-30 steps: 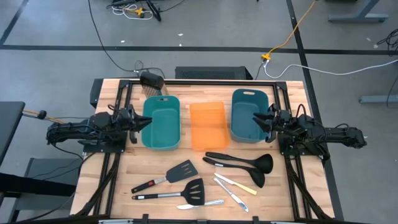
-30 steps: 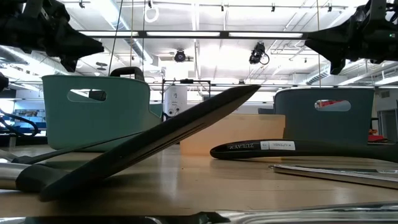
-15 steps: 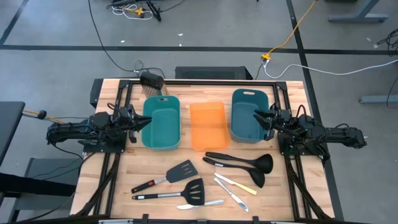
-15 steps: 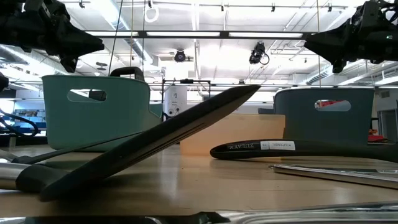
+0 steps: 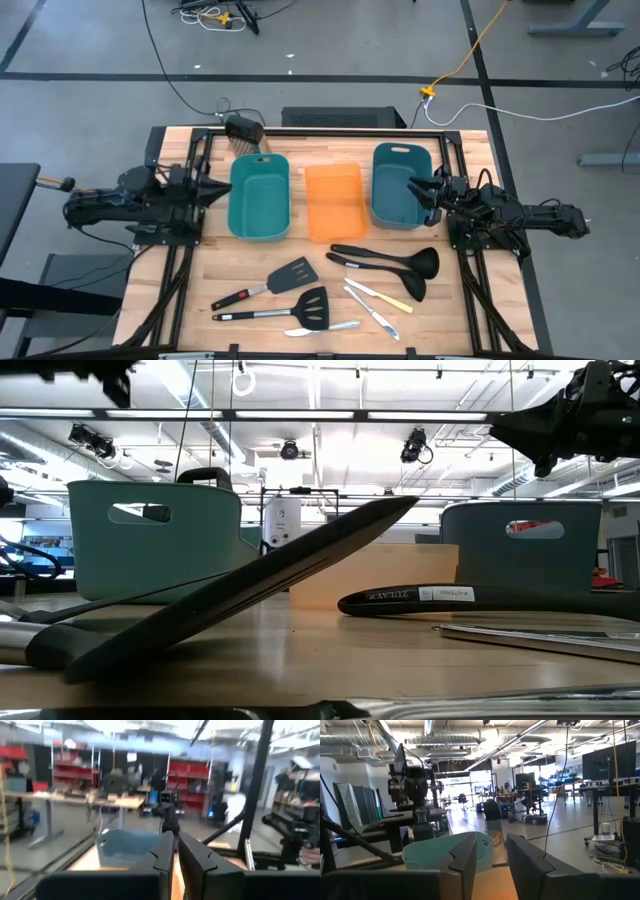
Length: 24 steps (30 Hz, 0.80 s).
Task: Pick & Place Kitchen Items
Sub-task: Put the dark gray spatula into the green bin
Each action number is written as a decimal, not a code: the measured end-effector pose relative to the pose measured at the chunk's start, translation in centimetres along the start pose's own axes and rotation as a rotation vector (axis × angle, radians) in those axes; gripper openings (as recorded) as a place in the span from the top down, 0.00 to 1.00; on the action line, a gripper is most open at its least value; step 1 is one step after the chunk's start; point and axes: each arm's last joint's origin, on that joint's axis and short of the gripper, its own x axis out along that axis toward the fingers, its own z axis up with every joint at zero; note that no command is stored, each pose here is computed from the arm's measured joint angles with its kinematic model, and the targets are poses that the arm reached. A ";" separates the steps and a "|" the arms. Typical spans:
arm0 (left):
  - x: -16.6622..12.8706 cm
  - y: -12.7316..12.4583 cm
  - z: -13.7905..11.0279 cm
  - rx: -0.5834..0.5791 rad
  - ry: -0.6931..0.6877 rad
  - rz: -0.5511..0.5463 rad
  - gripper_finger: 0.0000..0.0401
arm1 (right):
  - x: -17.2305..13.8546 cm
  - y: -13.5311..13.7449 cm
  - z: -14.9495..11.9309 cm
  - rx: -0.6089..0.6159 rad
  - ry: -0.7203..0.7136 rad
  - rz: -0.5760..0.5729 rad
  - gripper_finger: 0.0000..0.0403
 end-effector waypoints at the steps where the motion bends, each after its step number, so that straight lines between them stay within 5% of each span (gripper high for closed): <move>1: 0.3 -0.1 0.6 -0.003 0.049 0.005 0.93 | 0.0 0.0 0.0 -0.003 0.000 0.000 0.71; 11: 5.2 -2.1 2.6 -0.096 0.838 0.225 0.93 | 0.0 0.0 0.0 -0.011 0.000 0.000 0.71; 18: 6.5 -5.3 4.0 -0.068 0.982 0.237 0.93 | 0.0 0.0 0.0 -0.050 -0.001 -0.001 0.71; 24: 6.0 -7.7 2.7 -0.110 1.025 0.237 0.93 | 0.0 0.0 0.0 -0.053 -0.001 0.000 0.71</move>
